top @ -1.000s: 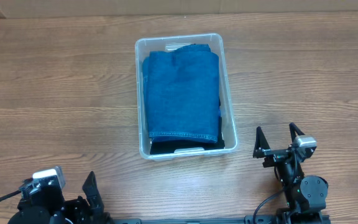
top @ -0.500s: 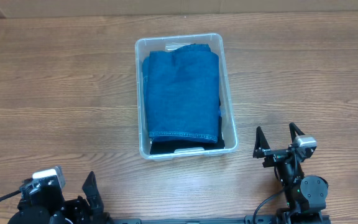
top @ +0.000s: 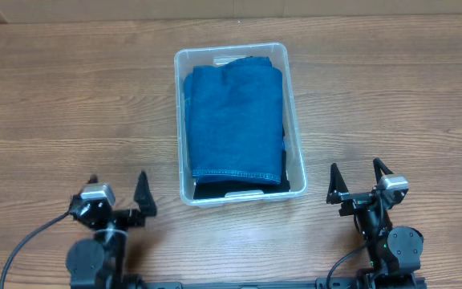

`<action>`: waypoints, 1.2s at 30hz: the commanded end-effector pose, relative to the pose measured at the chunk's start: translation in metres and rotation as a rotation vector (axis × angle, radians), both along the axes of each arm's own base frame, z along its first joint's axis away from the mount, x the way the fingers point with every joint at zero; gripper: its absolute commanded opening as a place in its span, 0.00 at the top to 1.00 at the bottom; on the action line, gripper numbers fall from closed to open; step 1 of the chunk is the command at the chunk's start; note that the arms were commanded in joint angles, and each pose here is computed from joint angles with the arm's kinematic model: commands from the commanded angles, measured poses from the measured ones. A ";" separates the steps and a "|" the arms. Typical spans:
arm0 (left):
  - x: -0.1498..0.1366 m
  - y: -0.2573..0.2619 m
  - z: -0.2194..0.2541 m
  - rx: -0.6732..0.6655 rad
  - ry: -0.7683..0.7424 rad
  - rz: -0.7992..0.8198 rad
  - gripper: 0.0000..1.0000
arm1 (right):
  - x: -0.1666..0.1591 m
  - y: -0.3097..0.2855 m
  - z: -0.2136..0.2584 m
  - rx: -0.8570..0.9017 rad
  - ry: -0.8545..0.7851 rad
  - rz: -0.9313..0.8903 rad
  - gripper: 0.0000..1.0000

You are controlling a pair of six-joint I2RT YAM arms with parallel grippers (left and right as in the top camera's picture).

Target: Pack container

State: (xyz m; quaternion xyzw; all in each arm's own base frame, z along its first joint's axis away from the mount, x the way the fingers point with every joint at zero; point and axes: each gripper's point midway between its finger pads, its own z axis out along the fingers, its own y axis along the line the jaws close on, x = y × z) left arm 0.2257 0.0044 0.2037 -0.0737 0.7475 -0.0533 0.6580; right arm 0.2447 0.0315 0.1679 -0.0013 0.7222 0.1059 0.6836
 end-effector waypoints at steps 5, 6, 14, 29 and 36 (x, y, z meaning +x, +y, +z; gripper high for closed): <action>0.021 0.000 -0.041 0.053 -0.078 -0.002 0.00 | 0.000 -0.003 0.000 0.002 -0.007 -0.015 0.00; 0.020 0.000 -0.047 0.053 -0.054 -0.003 0.00 | 0.000 -0.003 0.000 0.002 -0.007 -0.015 0.00; 0.020 0.001 -0.048 0.053 -0.050 0.000 0.00 | 0.000 -0.003 0.000 0.002 -0.007 -0.015 0.00; 0.020 0.001 -0.048 0.053 -0.051 0.000 0.00 | 0.000 -0.003 0.000 0.002 -0.007 -0.015 0.00; 0.020 0.001 -0.048 0.053 -0.050 0.000 0.00 | 0.000 -0.003 0.000 0.002 -0.007 -0.015 0.00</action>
